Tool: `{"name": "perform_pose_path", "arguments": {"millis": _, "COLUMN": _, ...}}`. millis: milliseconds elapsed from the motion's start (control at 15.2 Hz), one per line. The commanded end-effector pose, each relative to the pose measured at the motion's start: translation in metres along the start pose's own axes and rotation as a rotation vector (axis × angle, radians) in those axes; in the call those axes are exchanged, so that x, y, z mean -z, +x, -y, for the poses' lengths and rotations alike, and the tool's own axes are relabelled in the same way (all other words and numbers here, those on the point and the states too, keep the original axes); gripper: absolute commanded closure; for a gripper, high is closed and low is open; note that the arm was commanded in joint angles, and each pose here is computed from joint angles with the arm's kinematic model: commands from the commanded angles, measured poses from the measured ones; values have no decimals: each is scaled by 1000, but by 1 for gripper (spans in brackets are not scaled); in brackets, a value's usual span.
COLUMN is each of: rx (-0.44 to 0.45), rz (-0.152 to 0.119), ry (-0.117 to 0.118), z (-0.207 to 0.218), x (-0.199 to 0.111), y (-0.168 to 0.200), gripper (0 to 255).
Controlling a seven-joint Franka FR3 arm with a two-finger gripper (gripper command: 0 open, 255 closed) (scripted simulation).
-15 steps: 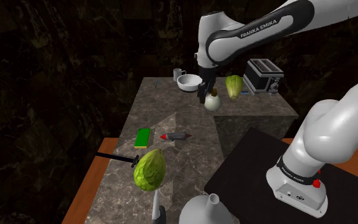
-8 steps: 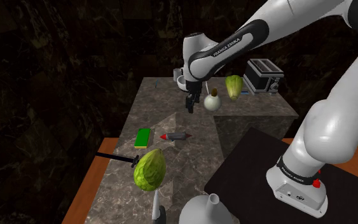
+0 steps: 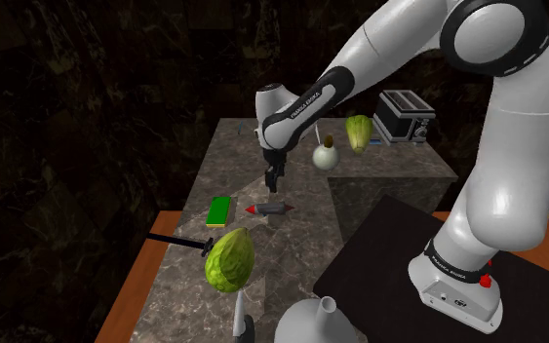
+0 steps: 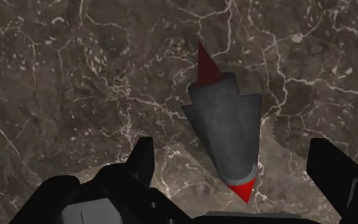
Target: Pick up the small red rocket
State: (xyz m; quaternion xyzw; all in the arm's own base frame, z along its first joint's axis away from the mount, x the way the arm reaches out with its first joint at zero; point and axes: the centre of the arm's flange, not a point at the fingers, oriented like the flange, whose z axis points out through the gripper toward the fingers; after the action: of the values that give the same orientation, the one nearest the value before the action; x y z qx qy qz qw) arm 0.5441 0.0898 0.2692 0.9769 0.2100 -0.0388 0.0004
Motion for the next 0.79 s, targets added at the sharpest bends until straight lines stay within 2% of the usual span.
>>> {"name": "perform_pose_path", "arguments": {"millis": 0, "rx": 30, "rz": 5, "ry": 5, "z": 2, "x": -20, "y": 15, "gripper": 0}}
{"name": "perform_pose_path", "arguments": {"millis": 462, "rx": 131, "rz": 21, "ry": 21, "z": 19, "x": -90, "y": 74, "gripper": 0}}
{"name": "perform_pose_path", "arguments": {"millis": 726, "rx": 131, "rz": 21, "ry": 21, "z": 18, "x": -112, "y": 75, "gripper": 0}}
